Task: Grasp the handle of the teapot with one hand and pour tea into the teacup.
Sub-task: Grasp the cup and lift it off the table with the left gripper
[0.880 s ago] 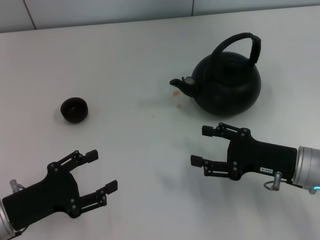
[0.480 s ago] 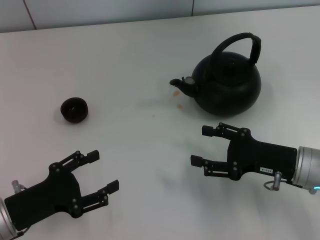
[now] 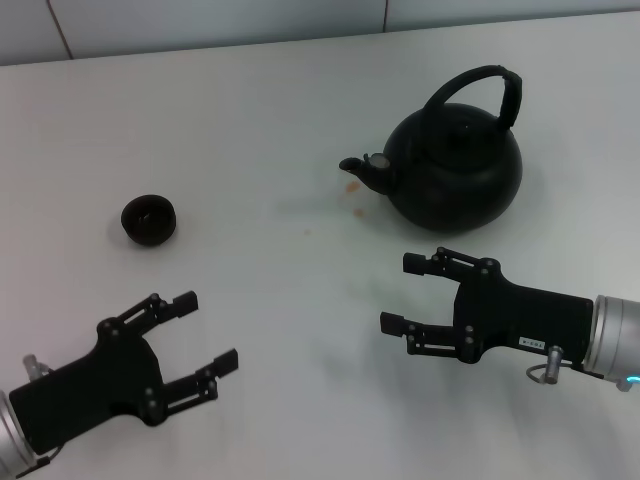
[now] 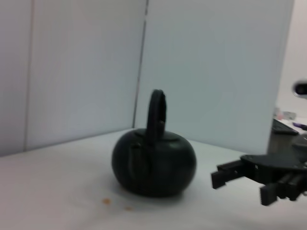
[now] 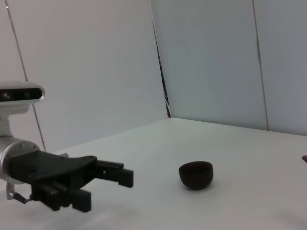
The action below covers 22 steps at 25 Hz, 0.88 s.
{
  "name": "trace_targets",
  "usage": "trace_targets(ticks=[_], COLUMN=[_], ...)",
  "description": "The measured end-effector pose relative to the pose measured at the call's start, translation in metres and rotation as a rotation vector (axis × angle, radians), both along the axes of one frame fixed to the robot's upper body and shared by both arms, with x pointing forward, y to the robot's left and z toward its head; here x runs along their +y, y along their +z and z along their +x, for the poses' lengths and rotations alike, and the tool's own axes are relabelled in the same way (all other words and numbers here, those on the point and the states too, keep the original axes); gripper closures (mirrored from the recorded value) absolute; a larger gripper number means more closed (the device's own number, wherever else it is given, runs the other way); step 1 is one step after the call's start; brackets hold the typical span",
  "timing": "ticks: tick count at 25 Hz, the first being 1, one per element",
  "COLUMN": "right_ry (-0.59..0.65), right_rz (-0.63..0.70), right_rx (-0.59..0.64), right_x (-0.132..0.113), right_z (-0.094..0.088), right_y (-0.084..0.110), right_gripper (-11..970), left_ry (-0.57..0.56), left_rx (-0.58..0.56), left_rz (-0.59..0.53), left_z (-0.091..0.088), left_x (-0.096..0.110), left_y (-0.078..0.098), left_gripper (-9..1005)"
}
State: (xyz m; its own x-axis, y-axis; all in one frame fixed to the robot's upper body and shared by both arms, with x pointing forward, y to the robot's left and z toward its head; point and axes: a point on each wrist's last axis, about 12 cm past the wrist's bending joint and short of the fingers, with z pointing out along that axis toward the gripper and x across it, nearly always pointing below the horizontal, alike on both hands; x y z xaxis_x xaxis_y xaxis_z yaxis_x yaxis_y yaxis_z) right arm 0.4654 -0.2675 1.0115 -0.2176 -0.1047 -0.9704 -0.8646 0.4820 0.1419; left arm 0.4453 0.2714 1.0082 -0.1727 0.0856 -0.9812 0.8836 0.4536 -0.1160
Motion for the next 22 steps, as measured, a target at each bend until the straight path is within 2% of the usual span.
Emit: trace_targets(ticks=[8, 9, 10, 12, 13, 15, 18, 20, 22], right_ry=[-0.002, -0.002, -0.003, -0.002, -0.002, -0.003, -0.004, -0.004, -0.005], right_rz=[0.001, 0.002, 0.001, 0.002, 0.002, 0.002, 0.005, 0.008, 0.009], right_rx=[-0.001, -0.001, -0.001, -0.002, -0.002, -0.002, 0.0, 0.002, 0.002], right_x=[0.0, 0.0, 0.0, 0.0, 0.0, 0.0, 0.0, 0.001, 0.001], right_z=[0.0, 0.0, 0.0, 0.0, 0.0, 0.001, 0.0, 0.0, 0.0], right_y=[0.0, 0.0, 0.0, 0.0, 0.0, 0.0, 0.0, 0.0, 0.0], right_gripper=[126, 126, 126, 126, 126, 126, 126, 126, 126], left_ry=[0.077, 0.204, 0.237, 0.237, 0.297, 0.337, 0.337, 0.429, 0.44], left_rx=[-0.015, -0.027, -0.026, -0.026, -0.025, -0.04, -0.04, -0.09, -0.091], left_rz=[-0.023, -0.03, -0.03, -0.03, -0.027, -0.018, -0.018, 0.009, 0.014], left_z=[0.005, 0.011, 0.012, 0.012, 0.016, 0.018, 0.018, 0.023, 0.023], left_x=[0.004, 0.011, 0.013, 0.013, 0.016, 0.018, 0.018, 0.022, 0.022], left_y=[0.002, 0.0, 0.0, 0.0, -0.002, -0.002, -0.002, -0.004, -0.005], left_gripper=[156, 156, 156, 156, 156, 156, 157, 157, 157])
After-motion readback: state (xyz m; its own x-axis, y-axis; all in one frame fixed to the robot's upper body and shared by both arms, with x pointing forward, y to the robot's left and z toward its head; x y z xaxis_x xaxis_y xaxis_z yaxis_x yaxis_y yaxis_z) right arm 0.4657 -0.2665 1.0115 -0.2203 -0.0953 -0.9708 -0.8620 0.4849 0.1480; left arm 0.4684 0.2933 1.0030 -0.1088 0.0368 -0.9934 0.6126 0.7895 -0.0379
